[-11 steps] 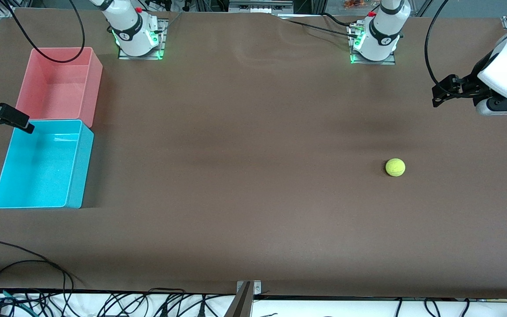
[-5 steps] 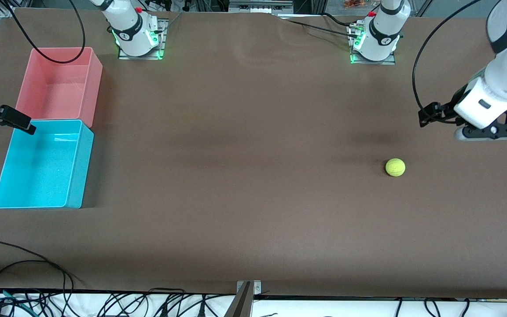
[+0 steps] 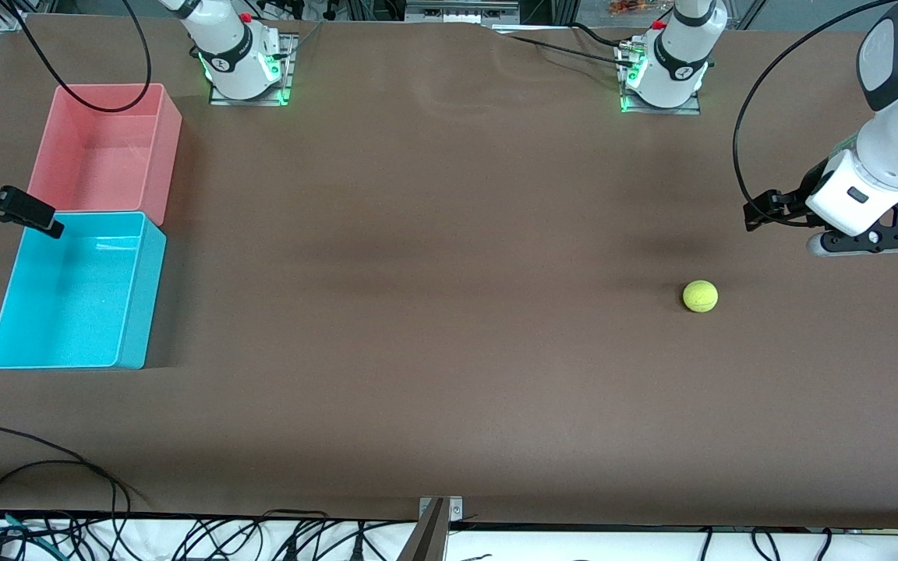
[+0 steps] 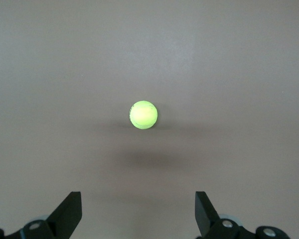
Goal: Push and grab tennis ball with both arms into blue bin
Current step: 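Move the left gripper down beside the tennis ball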
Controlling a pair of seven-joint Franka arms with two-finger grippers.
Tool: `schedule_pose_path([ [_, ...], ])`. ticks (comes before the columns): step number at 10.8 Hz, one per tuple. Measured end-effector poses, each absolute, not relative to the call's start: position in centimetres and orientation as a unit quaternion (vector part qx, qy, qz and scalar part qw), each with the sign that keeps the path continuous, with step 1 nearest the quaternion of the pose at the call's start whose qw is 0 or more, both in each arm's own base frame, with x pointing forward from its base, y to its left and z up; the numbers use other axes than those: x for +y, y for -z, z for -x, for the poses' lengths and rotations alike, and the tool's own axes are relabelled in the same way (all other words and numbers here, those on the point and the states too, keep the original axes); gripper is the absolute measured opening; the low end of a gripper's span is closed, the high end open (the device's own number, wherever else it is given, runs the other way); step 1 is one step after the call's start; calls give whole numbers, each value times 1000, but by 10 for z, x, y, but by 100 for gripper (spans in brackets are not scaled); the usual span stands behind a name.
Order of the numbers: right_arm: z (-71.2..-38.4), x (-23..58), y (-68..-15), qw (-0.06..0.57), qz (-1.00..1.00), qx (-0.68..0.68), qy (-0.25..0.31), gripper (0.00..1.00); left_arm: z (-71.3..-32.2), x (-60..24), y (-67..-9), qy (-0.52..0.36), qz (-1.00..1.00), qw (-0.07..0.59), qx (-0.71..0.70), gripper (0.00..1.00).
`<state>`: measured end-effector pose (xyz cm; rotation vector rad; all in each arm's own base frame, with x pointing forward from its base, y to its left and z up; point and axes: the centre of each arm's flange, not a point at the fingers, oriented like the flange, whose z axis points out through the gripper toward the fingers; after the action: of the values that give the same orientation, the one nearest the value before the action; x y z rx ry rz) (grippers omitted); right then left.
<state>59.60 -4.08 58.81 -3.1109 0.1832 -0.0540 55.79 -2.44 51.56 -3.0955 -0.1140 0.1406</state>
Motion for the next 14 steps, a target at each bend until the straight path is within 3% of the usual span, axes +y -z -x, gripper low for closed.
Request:
schedule_pose_path([
  [13,-596,-41,-588,12,998,59,17,100,-540,-4,-381,-36,998,18,-43,100],
  [14,-596,-41,-587,12,998,59,17,100,-538,-4,-377,-36,998,18,-37,96],
])
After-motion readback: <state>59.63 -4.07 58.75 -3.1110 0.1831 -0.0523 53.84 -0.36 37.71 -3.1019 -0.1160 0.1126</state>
